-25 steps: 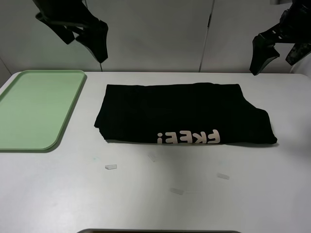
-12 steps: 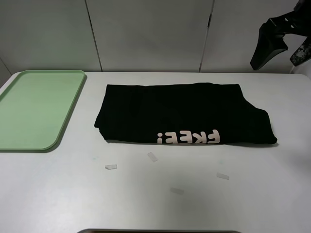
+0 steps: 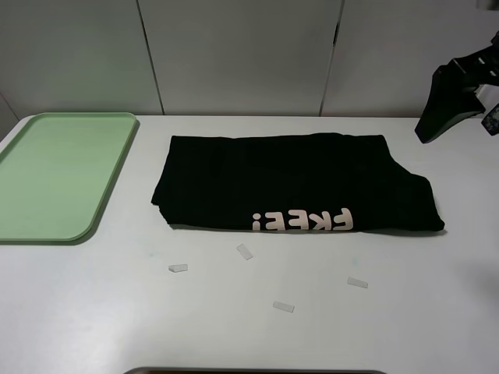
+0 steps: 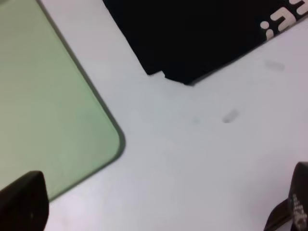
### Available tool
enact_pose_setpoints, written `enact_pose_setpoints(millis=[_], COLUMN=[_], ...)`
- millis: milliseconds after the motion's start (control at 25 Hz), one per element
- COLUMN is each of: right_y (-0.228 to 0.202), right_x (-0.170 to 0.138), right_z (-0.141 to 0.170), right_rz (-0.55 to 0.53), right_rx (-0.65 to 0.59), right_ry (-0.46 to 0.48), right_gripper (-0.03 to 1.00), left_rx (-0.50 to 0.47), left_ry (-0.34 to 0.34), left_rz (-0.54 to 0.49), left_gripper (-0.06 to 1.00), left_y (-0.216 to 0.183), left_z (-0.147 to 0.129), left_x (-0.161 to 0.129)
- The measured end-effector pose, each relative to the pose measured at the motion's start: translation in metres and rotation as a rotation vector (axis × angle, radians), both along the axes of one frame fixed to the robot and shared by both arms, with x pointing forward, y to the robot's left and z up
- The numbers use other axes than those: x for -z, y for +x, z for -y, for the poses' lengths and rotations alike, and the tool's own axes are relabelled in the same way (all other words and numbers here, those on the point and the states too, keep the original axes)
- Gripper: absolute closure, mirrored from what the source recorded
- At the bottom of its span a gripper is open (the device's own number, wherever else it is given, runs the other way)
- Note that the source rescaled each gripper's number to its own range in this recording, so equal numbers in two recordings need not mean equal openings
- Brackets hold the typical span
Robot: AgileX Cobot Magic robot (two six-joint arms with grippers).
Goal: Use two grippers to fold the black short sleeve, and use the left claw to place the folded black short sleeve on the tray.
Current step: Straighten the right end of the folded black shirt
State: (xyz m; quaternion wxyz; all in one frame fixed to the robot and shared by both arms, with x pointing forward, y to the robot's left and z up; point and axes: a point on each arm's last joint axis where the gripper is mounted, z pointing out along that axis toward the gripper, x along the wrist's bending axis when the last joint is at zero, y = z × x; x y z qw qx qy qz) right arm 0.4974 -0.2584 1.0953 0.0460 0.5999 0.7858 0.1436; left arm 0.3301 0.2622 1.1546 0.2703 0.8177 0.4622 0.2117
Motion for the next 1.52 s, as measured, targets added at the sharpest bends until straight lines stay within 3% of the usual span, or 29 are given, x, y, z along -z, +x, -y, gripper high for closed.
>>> enact_pose_setpoints(millis=[360, 520, 760, 1320, 1520], right_y=[-0.002, -0.002, -0.002, -0.001, 0.007], right_x=[0.005, 0.005, 0.012, 0.02, 0.019], right_z=[-0.001, -0.001, -0.001, -0.001, 0.005], right_rz=[-0.019, -0.019, -0.023, -0.007, 0.07], right_rx=[0.003, 0.003, 0.008, 0.031, 0.074], right_ry=[0.01, 0.01, 0.01, 0.016, -0.03], right_gripper=[-0.03, -0.03, -0.03, -0.03, -0.03], left_rx=[-0.025, -0.037, -0.047, -0.066, -0.192], left_ry=[-0.073, -0.107, -0.218, -0.233, -0.227], left_rz=[0.1, 0.12, 0.106, 0.099, 0.113], left_gripper=[-0.06, -0.06, -0.04, -0.02, -0.02], left_y=[-0.065, -0.08, -0.094, -0.095, -0.094], left_z=[-0.029, -0.036, -0.035, -0.035, -0.035], left_x=[0.084, 0.108, 0.115, 0.116, 0.116])
